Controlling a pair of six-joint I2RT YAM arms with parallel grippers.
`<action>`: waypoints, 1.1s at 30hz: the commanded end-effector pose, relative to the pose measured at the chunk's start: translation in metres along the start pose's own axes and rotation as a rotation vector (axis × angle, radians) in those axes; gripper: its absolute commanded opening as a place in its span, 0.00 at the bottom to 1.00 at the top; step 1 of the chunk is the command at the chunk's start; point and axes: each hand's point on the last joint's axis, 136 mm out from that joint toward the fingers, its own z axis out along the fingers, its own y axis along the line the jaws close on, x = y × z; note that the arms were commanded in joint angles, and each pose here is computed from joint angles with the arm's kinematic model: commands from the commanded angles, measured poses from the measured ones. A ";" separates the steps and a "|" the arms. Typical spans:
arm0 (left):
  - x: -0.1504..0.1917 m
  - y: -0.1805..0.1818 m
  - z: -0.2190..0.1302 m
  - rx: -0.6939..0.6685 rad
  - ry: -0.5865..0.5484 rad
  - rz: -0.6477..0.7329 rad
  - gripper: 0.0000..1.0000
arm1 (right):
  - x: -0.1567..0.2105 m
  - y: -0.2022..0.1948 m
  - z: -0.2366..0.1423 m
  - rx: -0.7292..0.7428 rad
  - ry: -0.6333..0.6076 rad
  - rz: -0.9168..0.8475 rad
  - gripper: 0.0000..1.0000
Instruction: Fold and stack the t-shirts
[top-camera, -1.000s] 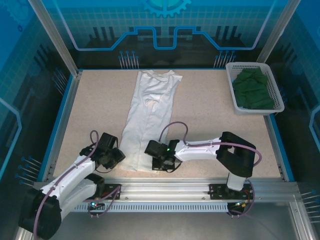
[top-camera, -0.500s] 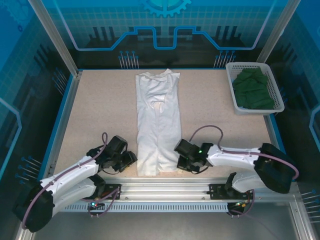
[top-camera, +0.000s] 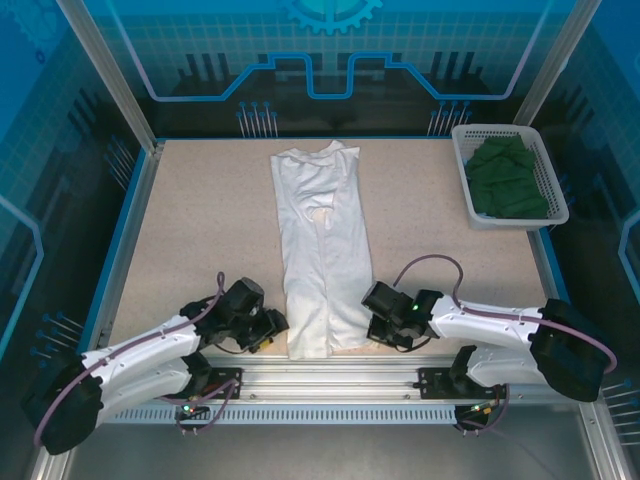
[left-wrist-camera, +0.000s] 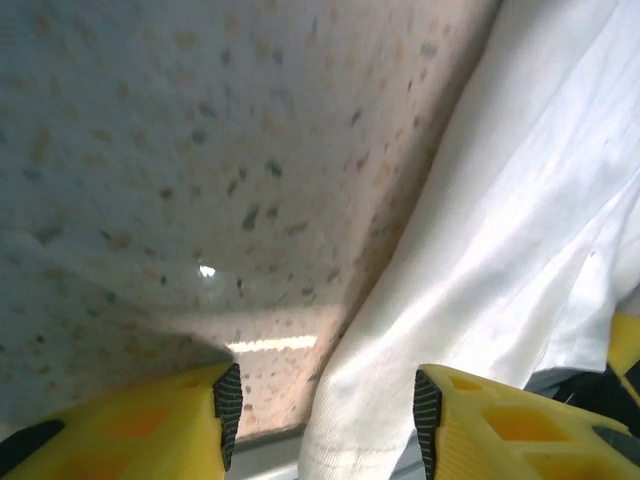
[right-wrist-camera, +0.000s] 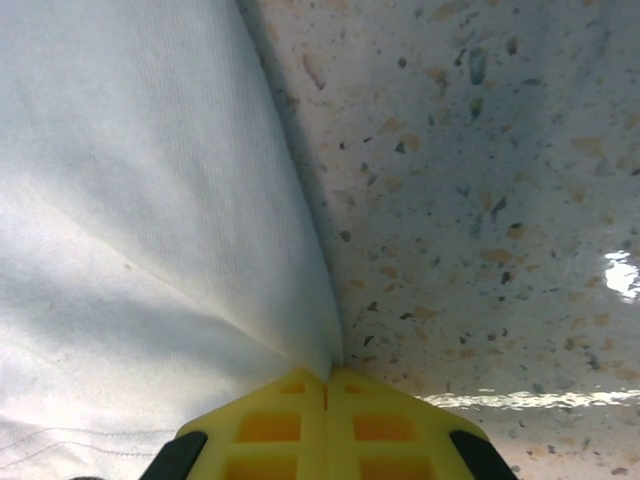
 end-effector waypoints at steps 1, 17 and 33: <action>0.017 0.008 0.005 -0.017 0.069 -0.022 0.49 | 0.007 -0.009 0.005 0.027 0.040 -0.004 0.00; 0.026 -0.010 0.013 0.023 0.101 0.003 0.30 | 0.007 -0.003 0.001 0.009 0.032 -0.022 0.00; 0.011 -0.035 -0.004 0.088 0.016 0.009 0.00 | -0.010 0.015 -0.026 -0.043 -0.035 -0.065 0.00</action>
